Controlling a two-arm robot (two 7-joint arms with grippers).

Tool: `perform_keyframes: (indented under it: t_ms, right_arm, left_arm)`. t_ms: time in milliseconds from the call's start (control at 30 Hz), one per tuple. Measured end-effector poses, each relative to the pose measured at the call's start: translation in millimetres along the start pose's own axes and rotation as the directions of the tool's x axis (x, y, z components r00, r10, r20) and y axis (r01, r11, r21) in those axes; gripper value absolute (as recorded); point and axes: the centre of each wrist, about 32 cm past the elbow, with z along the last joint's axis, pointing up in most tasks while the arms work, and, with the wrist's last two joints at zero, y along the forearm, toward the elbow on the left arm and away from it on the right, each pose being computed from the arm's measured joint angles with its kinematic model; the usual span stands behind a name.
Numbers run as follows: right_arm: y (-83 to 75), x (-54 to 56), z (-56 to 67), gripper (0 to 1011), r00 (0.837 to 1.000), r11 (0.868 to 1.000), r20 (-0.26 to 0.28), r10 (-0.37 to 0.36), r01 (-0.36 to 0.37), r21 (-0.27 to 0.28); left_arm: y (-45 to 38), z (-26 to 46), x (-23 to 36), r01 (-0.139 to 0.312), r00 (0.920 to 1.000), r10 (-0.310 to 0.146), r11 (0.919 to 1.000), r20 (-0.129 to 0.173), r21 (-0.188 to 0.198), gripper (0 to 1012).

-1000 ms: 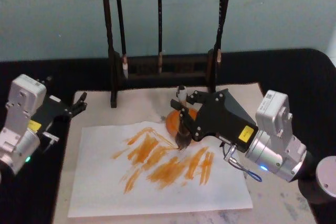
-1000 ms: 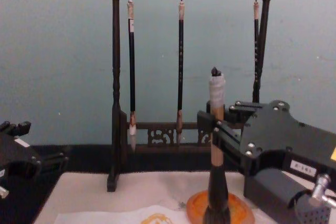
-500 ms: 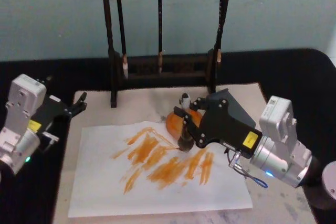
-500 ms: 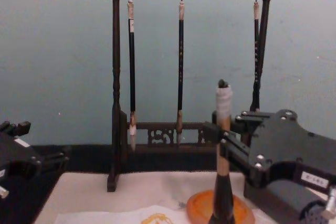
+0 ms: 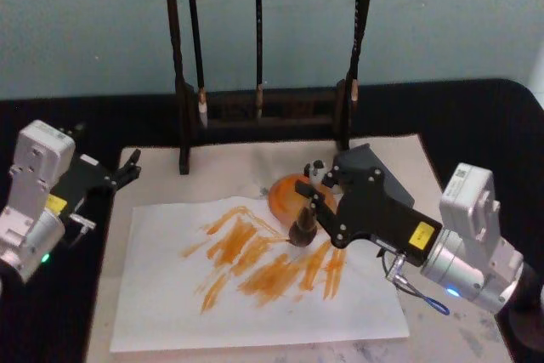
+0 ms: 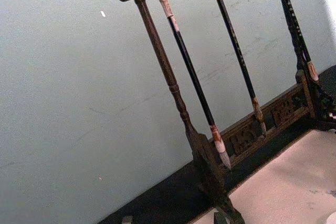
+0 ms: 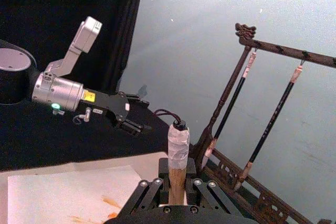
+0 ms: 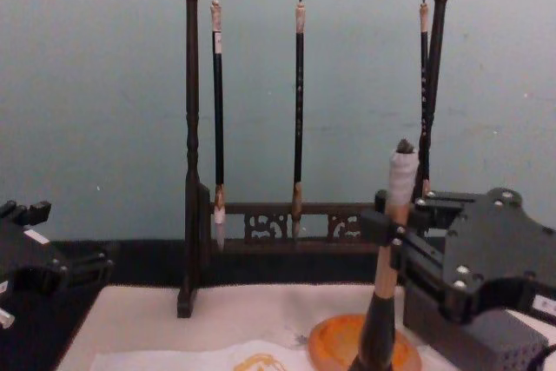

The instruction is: Pick up the brush from the inkstone, write on the paper, then place the brush back to its original position.

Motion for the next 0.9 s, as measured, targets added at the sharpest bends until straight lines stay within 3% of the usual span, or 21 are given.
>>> perform_keyframes:
  t_ms: [900]
  right_arm:
    - [-32.1, -2.0, 8.7, 176, 0.999, 0.999, -0.011, -0.044, 0.044, -0.009]
  left_arm:
    - [0.0, 0.0, 0.0, 0.0, 1.0, 0.0, 1.0, 0.0, 0.0, 1001]
